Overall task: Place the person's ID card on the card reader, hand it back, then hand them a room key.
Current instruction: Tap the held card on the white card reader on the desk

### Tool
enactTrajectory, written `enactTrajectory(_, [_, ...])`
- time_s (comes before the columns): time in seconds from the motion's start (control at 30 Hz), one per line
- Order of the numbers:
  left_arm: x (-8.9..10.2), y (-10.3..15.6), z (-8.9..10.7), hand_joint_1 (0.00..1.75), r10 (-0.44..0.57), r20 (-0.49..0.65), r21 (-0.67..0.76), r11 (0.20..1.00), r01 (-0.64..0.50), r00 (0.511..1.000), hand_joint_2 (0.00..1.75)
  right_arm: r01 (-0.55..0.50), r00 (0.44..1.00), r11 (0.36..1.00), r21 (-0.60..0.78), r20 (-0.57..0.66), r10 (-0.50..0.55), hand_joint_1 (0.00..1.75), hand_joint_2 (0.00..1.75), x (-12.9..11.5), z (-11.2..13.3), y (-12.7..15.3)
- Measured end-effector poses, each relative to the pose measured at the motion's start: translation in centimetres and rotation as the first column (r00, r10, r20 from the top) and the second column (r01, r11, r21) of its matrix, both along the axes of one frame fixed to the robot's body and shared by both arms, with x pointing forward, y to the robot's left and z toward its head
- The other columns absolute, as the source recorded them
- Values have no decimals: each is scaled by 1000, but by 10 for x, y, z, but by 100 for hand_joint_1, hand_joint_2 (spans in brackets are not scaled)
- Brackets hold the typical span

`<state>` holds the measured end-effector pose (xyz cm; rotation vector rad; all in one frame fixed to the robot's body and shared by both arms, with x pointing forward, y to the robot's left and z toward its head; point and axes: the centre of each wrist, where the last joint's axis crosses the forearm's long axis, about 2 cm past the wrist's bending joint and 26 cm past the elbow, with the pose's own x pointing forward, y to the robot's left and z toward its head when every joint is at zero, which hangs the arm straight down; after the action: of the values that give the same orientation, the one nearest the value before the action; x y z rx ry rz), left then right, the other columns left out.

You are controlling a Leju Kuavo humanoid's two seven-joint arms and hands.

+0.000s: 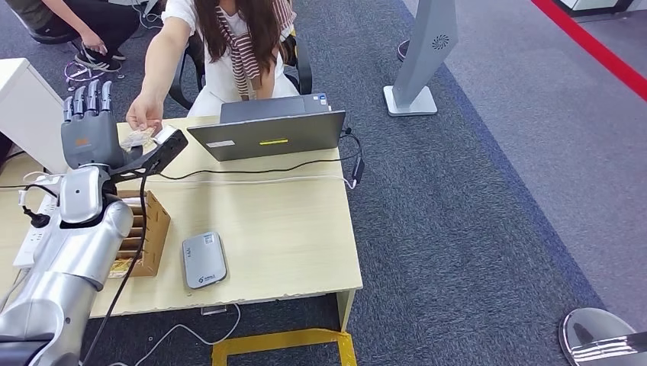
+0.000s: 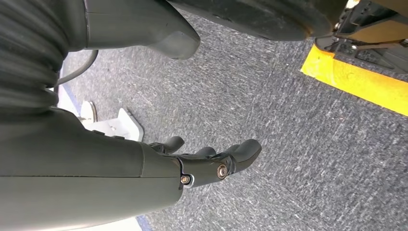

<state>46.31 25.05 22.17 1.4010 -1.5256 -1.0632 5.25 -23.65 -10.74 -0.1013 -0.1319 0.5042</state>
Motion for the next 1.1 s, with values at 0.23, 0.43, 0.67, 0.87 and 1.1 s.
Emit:
enactTrajectory(0.23, [-9,-17,-15,175,-45,-23,5,999,45,999,175,-22,1000,1000,-8,-5,22,0,175,0,0,1])
enactTrajectory(0.43, [-11,-25,-18,175,-71,-27,-1,997,71,997,175,-36,999,999,-9,-2,36,0,175,0,0,1])
enactTrajectory(0.67, [-13,-34,-19,175,-101,-29,-13,995,100,994,175,-44,999,999,-11,-2,44,0,175,0,0,1])
enactTrajectory(0.87, [-15,-41,-22,175,-113,-38,-25,993,112,993,175,-53,999,999,-14,-4,53,0,175,0,0,1])
enactTrajectory(1.1, [-18,-46,-25,175,-137,-33,-45,990,135,990,175,-67,998,998,-16,-3,67,0,175,-1,0,2])
